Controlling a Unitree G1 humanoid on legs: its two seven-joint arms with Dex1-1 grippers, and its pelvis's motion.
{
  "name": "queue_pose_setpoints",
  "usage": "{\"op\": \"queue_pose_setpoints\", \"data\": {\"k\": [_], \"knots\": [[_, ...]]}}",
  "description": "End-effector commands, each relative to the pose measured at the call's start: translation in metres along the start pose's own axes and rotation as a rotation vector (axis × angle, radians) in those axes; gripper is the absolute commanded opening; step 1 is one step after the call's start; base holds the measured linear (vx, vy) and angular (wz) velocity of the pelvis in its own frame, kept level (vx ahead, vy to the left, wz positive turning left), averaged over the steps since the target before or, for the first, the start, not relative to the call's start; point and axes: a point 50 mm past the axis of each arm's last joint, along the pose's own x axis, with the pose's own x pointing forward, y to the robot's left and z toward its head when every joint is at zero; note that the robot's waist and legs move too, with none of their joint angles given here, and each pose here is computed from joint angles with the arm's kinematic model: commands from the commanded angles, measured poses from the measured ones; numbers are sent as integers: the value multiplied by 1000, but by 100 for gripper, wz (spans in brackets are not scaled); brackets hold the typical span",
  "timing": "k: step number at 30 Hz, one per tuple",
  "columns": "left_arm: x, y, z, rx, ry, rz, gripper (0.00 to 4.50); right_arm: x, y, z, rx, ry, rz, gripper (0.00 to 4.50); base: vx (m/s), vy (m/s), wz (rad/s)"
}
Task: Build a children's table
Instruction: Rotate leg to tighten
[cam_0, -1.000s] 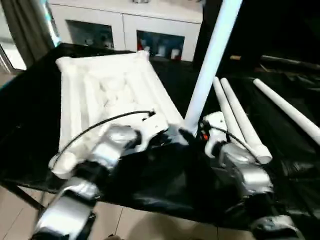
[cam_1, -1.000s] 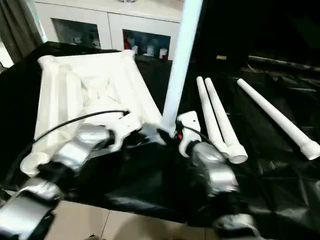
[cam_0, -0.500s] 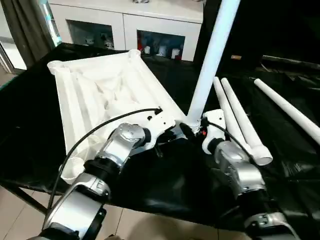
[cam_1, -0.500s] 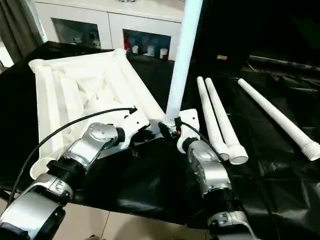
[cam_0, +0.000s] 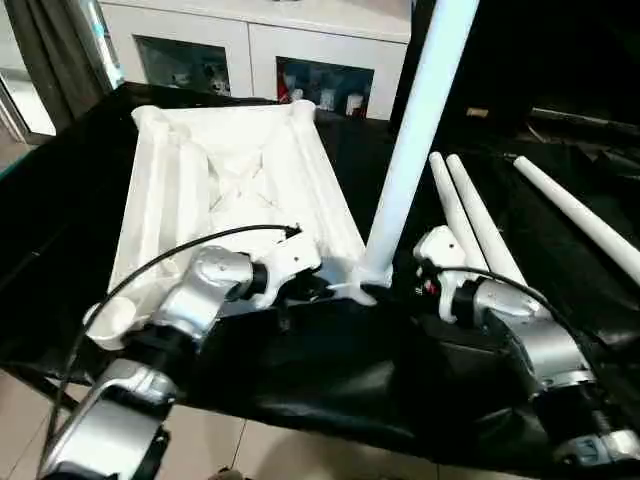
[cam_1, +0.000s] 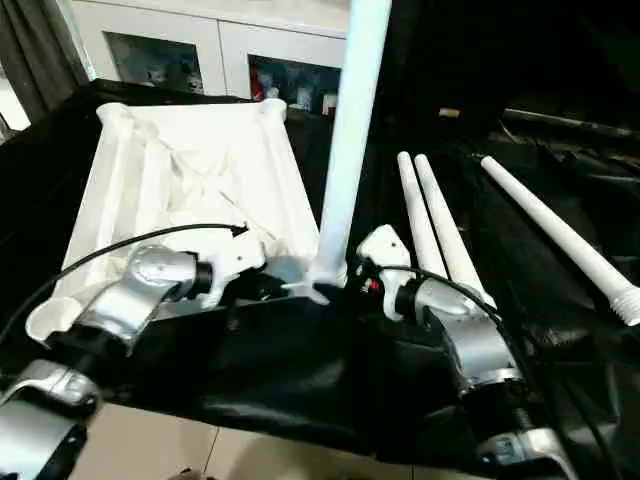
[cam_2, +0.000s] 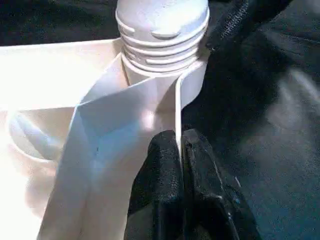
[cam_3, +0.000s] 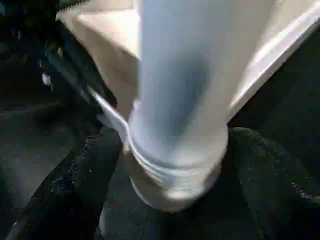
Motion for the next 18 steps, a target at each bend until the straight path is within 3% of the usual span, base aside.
{"op": "queue_pose_setpoints", "data": {"k": [1, 12, 18], "knots": [[6, -12, -6, -14, -3, -82, 0, -2, 0, 4, -18, -6, 22, 378, 0, 0, 0], [0, -14, -8, -30, -13, -110, 0, -1, 5, 8, 20, -47, 100, 284, 0, 0, 0], [-1, -15, -8, -31, -9, -117, 0, -2, 8, 6, 32, -51, 127, 273, 0, 0, 0]]}}
